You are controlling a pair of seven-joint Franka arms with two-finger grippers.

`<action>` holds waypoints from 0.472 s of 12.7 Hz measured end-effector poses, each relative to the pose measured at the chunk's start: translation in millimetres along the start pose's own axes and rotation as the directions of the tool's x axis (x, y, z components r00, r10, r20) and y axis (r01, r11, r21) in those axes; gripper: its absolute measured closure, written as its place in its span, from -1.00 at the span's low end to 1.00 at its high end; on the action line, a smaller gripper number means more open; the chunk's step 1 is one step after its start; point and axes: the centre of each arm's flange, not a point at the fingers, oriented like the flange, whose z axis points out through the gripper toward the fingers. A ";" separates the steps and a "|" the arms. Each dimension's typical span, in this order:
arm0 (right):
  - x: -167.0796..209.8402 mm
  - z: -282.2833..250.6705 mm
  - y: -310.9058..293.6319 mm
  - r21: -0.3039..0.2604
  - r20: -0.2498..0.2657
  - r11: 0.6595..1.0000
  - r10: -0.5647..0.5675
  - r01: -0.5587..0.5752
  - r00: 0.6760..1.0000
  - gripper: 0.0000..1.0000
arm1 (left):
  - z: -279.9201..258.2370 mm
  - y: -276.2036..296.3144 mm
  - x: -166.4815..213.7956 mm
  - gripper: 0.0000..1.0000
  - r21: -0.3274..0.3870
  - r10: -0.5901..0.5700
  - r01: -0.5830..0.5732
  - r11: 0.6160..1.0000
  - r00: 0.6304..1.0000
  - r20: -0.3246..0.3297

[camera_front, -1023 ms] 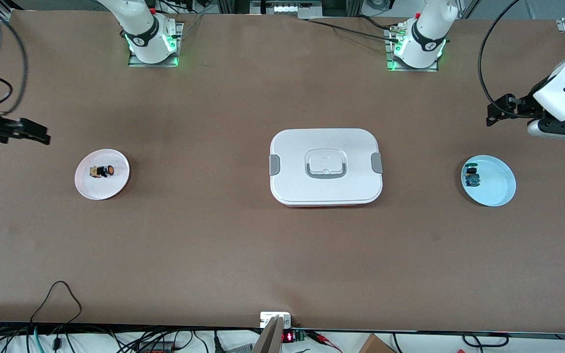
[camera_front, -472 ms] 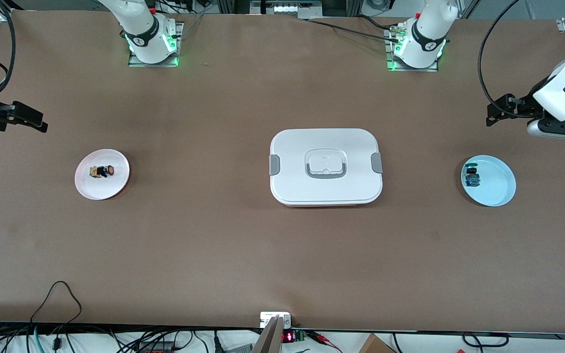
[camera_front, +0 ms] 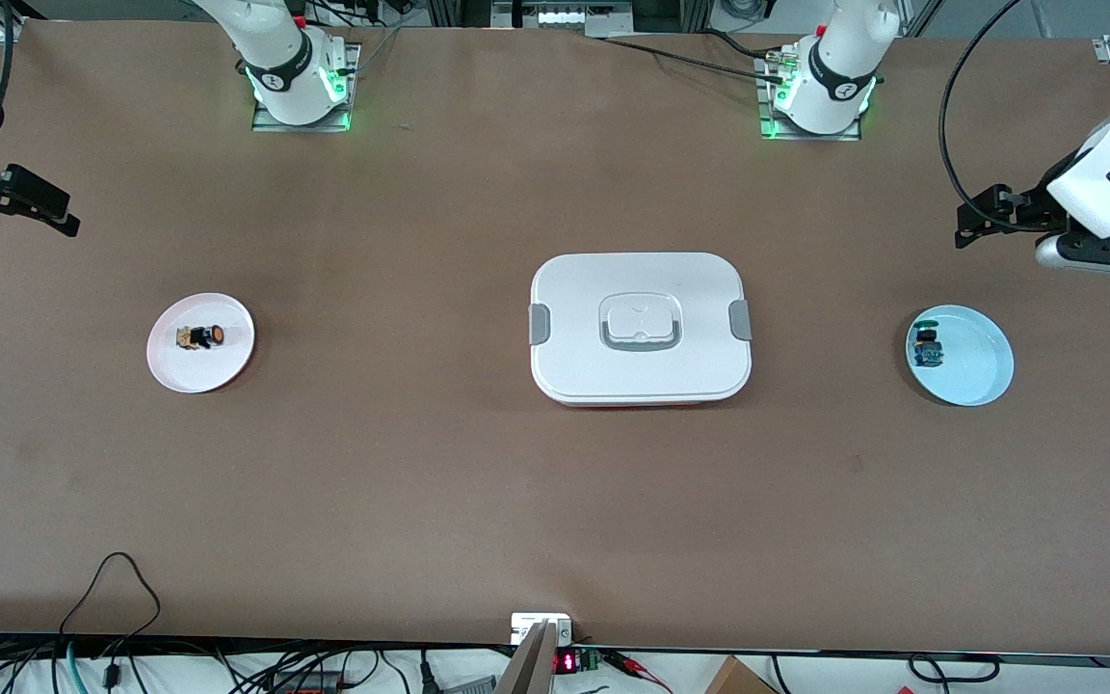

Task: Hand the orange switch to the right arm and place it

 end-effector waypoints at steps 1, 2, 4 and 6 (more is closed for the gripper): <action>0.3 -0.6 0.0 0.000 -0.001 1.000 0.000 0.000 1.000 -1.00 | 0.0 0.0 0.0 -1.00 0.000 0.000 0.000 1.000 1.000 0.000; 0.7 0.2 0.0 0.000 0.000 1.000 0.000 0.000 1.000 -1.00 | 0.0 0.0 0.0 -1.00 0.000 0.000 0.000 1.000 1.000 0.000; 1.7 3.8 -0.1 0.000 0.011 1.000 0.000 0.000 1.000 -1.00 | 0.0 0.0 0.0 -1.00 0.000 0.000 0.000 1.000 1.000 0.000; 2.0 7.3 -0.4 0.000 0.025 1.000 -0.001 0.001 1.000 -1.00 | 0.0 0.0 0.0 -1.00 0.000 0.000 0.000 1.000 1.000 0.000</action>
